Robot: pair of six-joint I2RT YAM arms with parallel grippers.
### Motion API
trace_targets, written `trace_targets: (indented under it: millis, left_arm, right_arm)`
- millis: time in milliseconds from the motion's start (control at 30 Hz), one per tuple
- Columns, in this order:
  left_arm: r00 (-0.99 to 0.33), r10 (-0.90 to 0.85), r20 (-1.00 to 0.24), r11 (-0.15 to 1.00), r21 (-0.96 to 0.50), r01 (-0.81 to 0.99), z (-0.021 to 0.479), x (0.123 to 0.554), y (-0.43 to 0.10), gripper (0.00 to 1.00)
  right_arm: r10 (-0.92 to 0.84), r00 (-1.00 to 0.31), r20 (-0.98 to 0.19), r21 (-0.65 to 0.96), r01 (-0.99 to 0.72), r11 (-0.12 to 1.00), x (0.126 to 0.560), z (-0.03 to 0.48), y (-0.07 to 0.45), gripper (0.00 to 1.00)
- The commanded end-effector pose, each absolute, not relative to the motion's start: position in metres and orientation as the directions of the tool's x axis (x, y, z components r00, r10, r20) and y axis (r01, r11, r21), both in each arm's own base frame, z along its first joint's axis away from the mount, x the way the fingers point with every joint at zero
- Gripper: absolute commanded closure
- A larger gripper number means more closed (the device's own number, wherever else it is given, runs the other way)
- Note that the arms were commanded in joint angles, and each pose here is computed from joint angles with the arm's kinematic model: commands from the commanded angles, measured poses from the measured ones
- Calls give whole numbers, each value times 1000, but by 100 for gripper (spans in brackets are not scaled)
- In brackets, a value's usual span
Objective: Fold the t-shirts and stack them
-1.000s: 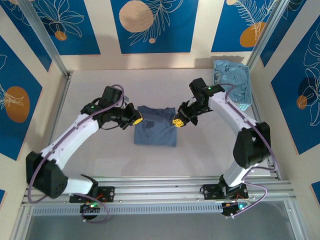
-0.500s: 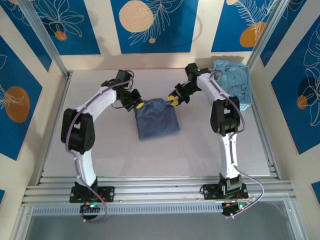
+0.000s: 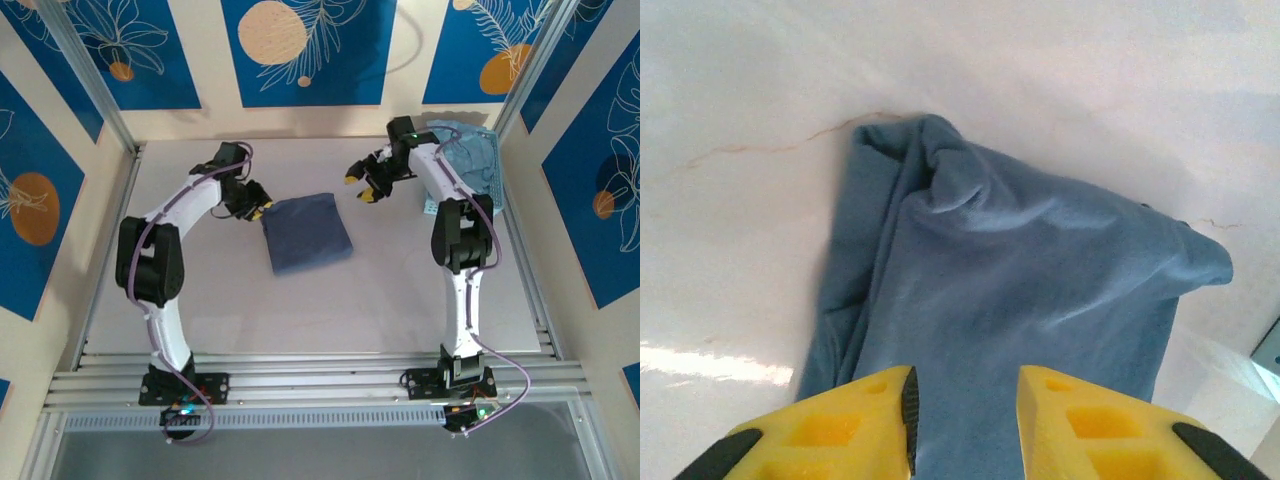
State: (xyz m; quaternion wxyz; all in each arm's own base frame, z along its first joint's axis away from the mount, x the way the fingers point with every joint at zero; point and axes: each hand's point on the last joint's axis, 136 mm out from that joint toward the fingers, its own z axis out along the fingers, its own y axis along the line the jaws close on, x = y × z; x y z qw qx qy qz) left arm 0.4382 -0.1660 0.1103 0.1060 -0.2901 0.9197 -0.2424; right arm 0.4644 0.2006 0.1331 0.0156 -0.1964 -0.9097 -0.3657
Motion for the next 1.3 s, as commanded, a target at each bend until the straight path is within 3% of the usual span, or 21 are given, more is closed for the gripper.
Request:
trace_targets:
  millis: [0, 167, 300, 433, 567, 967, 1100, 1267]
  left_arm:
    - [-781, -622, -58, 677, -541, -499, 125, 439, -166, 68]
    - [-811, -584, 32, 661, -562, -498, 137, 398, -216, 67]
    - [-691, -700, 182, 504, -559, -658, 121, 340, -248, 57]
    - [-527, -816, 237, 331, -557, -762, 112, 311, -273, 45]
    - [-409, -857, 314, 181, -560, -809, 96, 303, -302, 41]
    - [-194, -890, 414, -83, -563, -822, 53, 328, -350, 33]
    - [-139, -903, 407, -140, -584, -799, 41, 342, -348, 42]
    - [-89, -910, 406, -203, -622, -756, 33, 365, -339, 76]
  right_arm:
    - [327, -935, 137, 628, 337, 701, 437, 135, 203, 51]
    - [342, -925, 164, 610, 368, 702, 396, 124, 206, 65]
    - [370, -905, 210, 606, 417, 677, 366, 120, 205, 68]
    - [363, -901, 239, 642, 427, 637, 346, 130, 207, 55]
    - [322, -918, 230, 701, 386, 600, 329, 149, 214, 42]
    - [315, -928, 200, 748, 352, 563, 302, 176, 194, 39]
    - [321, -926, 199, 754, 353, 553, 299, 178, 187, 39]
    - [316, -927, 204, 756, 354, 551, 296, 177, 185, 39]
